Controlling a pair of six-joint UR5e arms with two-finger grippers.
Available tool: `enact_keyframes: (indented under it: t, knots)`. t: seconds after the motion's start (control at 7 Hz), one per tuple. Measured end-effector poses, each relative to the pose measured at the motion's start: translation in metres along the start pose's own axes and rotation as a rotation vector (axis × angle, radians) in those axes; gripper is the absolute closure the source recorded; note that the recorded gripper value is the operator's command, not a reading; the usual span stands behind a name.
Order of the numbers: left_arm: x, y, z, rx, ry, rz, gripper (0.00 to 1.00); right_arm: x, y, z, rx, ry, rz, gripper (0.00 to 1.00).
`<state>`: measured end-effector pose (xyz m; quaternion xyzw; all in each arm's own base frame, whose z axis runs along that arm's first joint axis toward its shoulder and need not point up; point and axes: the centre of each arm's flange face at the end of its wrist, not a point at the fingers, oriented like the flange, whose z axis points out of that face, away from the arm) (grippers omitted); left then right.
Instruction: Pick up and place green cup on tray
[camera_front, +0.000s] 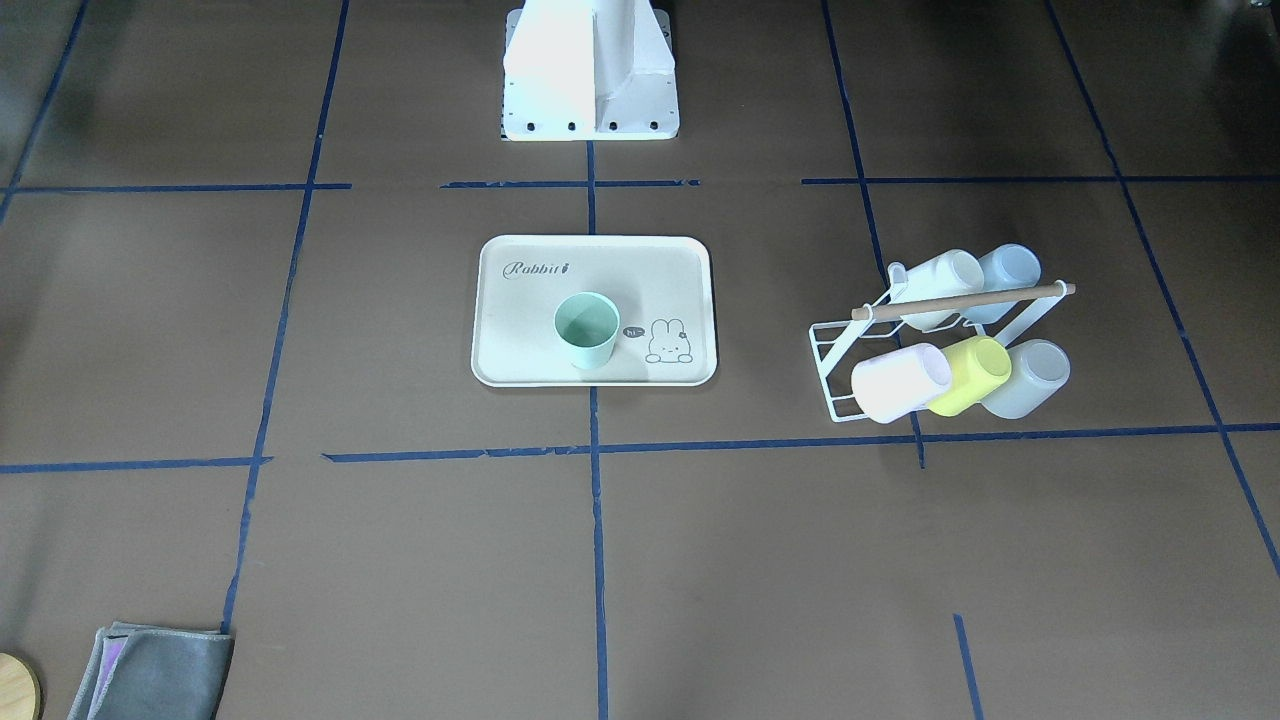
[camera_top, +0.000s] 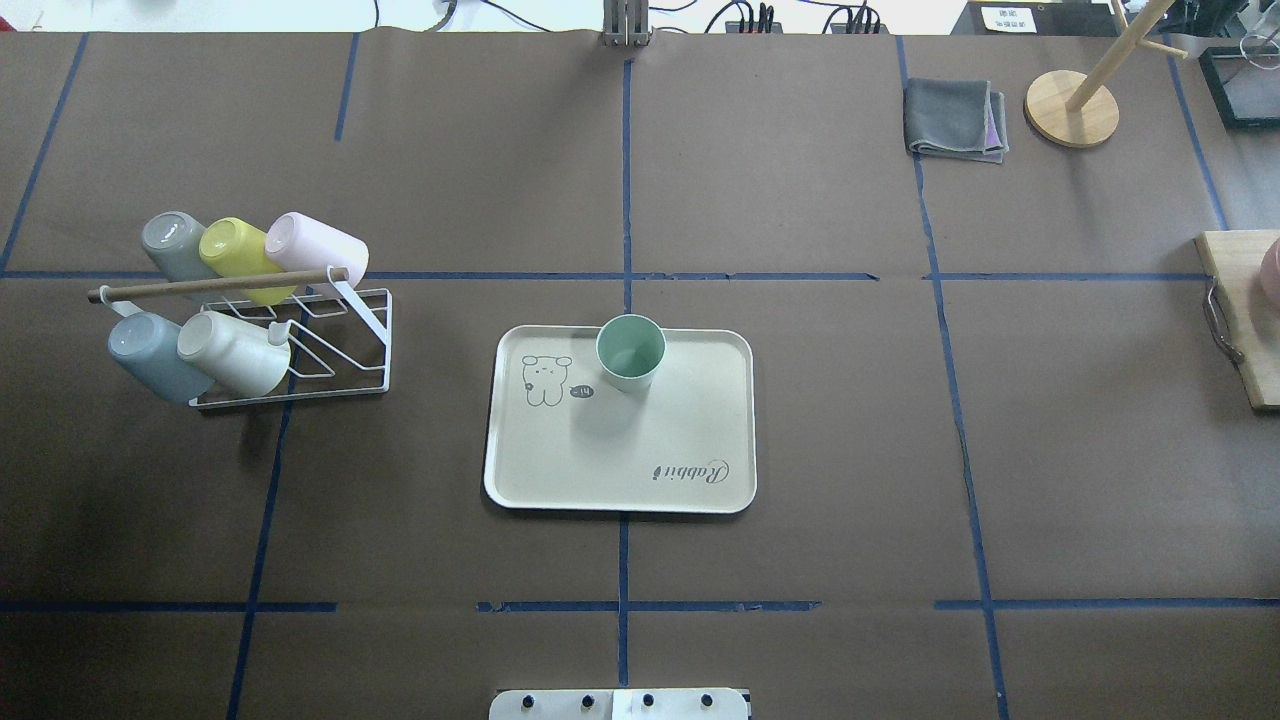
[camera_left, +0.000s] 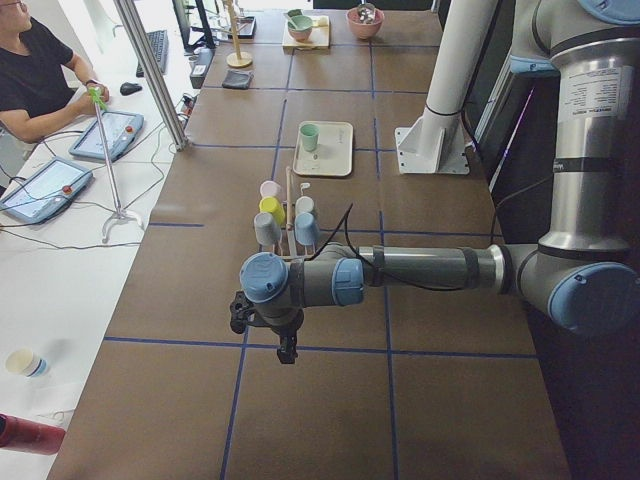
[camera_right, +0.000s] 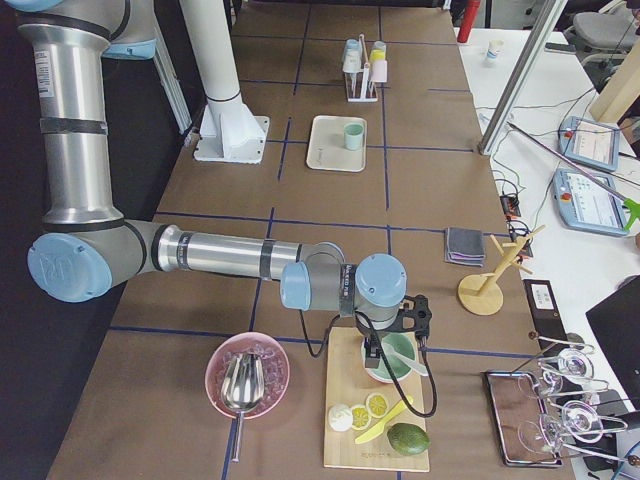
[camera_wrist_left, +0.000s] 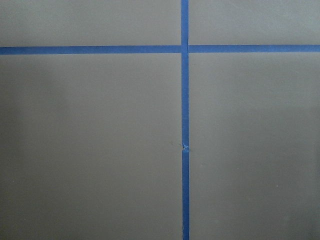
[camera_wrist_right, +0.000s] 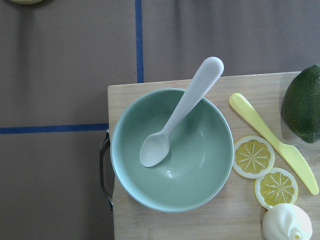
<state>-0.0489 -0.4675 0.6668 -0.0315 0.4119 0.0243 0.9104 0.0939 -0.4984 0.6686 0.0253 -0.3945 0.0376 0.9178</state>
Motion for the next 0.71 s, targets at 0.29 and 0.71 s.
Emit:
enact_keyframes:
  t: [0.29,0.71]
  knots:
    - [0.001,-0.0012,-0.001,0.002,0.0,0.002,0.0,-0.0001,0.0018,-0.0003,0.001,0.001,0.003,0.0]
    - [0.0013,-0.0017,-0.0013,0.003,0.0,0.003,0.0,0.0,0.0022,-0.0003,0.001,0.002,0.004,0.0]
